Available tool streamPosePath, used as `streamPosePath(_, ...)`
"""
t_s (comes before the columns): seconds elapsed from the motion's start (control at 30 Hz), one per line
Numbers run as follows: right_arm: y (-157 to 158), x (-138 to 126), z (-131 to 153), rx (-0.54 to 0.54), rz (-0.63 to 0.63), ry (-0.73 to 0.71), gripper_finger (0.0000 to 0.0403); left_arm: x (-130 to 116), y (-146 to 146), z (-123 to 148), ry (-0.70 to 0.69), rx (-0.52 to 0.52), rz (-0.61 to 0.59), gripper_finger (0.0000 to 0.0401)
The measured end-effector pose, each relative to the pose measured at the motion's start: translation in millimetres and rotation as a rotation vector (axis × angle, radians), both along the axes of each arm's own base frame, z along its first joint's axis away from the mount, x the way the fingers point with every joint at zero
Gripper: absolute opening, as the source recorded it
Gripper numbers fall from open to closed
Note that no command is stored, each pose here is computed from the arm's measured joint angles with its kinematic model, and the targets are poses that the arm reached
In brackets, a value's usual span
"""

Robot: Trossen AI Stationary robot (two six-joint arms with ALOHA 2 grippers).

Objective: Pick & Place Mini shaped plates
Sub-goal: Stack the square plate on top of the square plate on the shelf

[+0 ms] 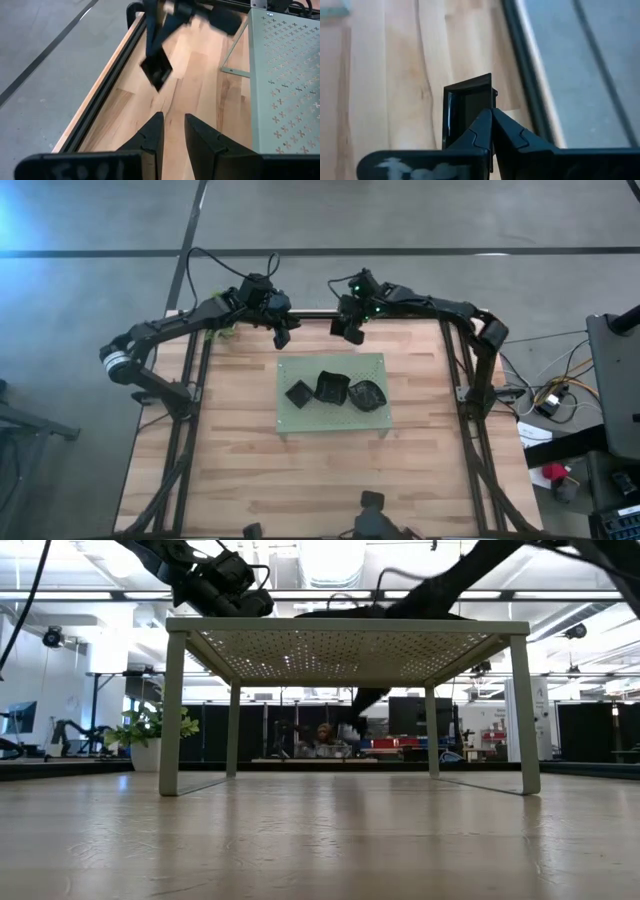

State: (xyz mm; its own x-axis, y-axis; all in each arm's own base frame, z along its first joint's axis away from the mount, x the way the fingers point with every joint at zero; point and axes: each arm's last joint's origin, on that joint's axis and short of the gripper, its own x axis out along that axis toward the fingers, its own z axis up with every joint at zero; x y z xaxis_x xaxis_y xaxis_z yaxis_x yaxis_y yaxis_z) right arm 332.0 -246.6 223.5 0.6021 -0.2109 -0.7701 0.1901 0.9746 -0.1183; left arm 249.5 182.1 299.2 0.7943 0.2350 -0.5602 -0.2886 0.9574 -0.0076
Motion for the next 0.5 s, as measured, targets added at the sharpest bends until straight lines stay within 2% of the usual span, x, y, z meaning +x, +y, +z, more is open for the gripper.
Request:
streamPosePath(0.23,10.0,-19.3,60.1,-0.164,-0.111,-0.088,0.0007,2.0,0.6,2.8,-0.027,0.024,-0.004,0.0071)
streamPosePath(0.5,39.6,-41.0,120.2,-0.201,-0.149,-0.263,0.0008,25.3,-17.4,21.6,-0.186,0.212,-0.101,0.0071)
